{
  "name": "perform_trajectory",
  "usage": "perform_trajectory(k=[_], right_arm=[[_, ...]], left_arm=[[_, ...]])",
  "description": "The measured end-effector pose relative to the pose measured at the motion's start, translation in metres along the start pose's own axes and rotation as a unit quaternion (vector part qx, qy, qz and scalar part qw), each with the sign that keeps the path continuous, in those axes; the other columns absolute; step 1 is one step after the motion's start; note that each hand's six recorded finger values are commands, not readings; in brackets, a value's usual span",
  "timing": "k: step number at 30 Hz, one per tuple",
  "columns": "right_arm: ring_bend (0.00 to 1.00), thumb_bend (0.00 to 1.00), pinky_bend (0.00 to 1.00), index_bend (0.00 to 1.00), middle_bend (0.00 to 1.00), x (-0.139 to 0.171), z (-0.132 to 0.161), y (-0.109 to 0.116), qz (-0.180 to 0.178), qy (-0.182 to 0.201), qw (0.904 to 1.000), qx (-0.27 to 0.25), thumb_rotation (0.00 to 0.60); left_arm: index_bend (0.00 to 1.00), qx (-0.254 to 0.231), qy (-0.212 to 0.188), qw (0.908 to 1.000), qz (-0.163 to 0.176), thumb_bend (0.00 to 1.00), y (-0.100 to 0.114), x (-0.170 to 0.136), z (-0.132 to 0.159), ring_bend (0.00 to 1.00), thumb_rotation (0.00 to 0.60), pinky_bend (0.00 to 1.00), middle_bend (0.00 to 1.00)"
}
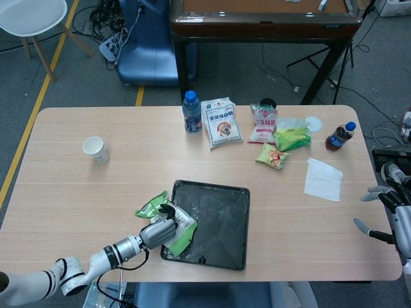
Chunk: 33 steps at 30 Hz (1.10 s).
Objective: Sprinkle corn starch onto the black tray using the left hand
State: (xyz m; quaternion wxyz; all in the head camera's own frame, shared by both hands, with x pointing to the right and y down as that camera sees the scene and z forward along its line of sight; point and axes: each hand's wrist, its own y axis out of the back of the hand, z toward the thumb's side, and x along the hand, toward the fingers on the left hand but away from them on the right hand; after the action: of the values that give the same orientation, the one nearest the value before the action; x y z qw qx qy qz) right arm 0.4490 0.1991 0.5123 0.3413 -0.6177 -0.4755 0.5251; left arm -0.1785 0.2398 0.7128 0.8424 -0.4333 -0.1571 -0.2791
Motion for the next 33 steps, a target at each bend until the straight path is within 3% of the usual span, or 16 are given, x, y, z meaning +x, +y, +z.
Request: perform_trajectory(k=[12, 22, 33], right_arm=[[0.15, 0.14, 0.18, 0.44, 0.34, 0.001, -0.002, 0.000, -0.001, -0.001, 1.0000, -0.001, 0.600], [0.15, 0.14, 0.18, 0.44, 0.34, 0.001, -0.002, -0.001, 0.000, -0.002, 1.0000, -0.003, 0.600], [0.15, 0.14, 0.18, 0.44, 0.34, 0.002, -0.002, -0.001, -0.001, -0.001, 1.0000, -0.003, 0.600]], left_arm=[[0.42, 0.001, 0.050, 0.9986, -0.018, 0.44, 0.002, -0.002, -0.024, 0.56, 0.600, 0.47, 0.61], [0.41, 0.003, 0.012, 0.9986, -0.052, 0.44, -0.009, -0.003, 0.008, 0.56, 0.600, 0.46, 0.61], [0.41, -0.006, 0.056, 0.9971, -0.051, 0.45, 0.000, -0.005, -0.017, 0.56, 0.600, 0.46, 0.60]])
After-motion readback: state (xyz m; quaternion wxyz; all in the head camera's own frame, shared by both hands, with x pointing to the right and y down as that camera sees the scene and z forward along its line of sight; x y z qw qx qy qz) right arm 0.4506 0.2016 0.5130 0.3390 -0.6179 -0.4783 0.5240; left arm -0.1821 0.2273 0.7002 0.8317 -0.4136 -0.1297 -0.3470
